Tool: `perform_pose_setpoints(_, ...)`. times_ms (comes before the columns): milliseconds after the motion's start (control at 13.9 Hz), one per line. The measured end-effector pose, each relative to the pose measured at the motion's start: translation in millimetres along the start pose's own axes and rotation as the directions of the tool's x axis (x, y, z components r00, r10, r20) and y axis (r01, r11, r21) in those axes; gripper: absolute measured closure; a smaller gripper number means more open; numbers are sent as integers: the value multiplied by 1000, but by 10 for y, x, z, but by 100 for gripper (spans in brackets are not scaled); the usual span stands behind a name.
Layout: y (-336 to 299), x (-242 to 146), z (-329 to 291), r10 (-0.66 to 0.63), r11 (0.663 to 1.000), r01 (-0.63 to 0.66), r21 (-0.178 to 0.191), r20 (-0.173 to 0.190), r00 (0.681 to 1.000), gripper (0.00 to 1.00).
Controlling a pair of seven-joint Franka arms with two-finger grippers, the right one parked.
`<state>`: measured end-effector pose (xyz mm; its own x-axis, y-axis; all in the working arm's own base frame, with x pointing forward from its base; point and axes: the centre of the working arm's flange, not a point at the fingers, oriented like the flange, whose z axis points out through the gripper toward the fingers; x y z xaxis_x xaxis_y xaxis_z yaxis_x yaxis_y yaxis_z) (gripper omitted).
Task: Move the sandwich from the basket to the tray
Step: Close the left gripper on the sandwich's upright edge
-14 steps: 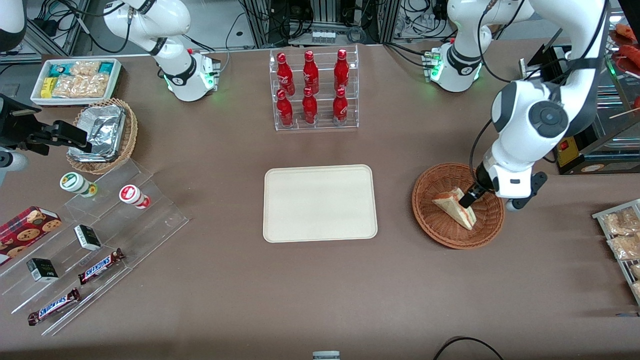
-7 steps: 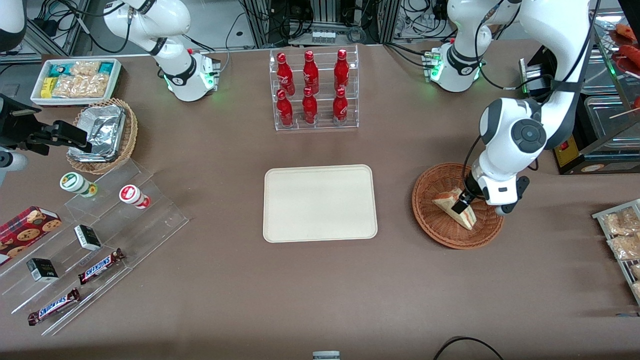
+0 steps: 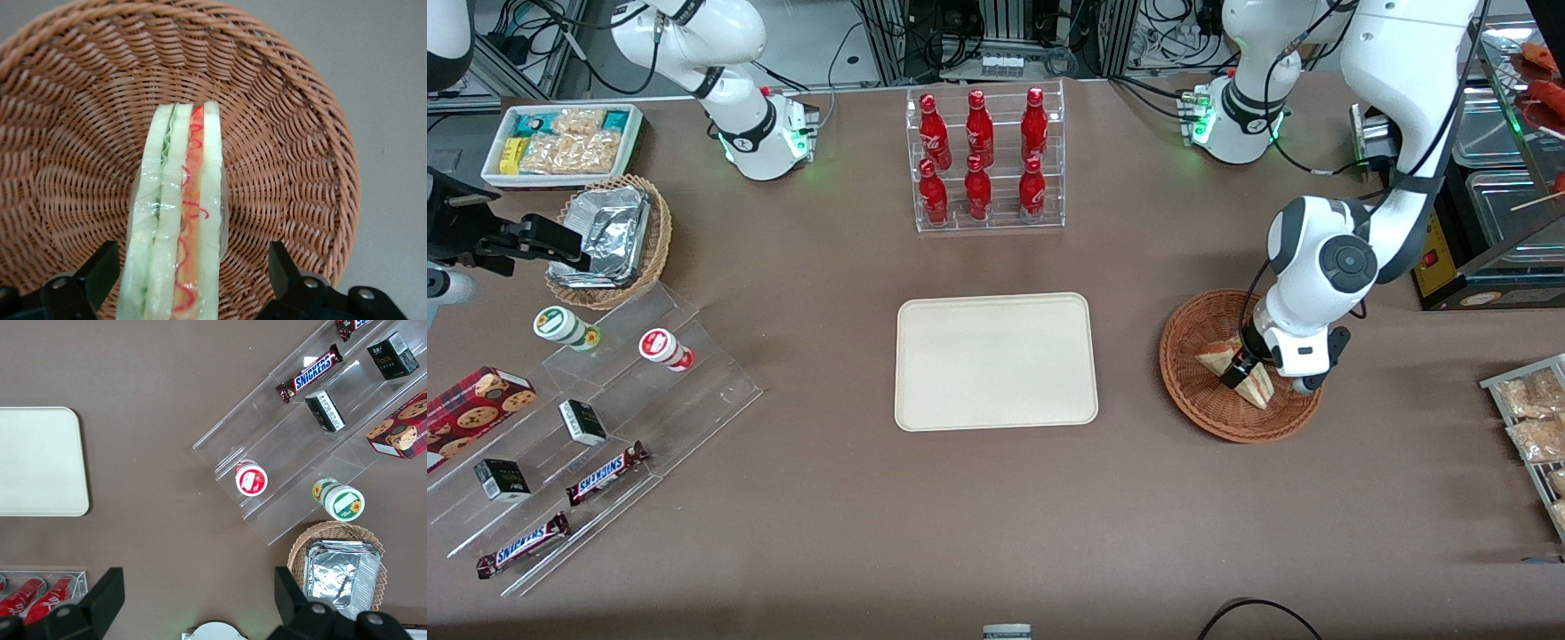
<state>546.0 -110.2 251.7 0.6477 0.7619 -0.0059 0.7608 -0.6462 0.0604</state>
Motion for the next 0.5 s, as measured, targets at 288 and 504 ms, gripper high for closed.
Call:
perform_pose_setpoints(288, 14, -25, 34, 24, 1000, -24, 6, -9, 1000, 48)
perform_pose_setpoints(504, 19, -28, -24, 52, 998, -51, 39, -15, 999, 67)
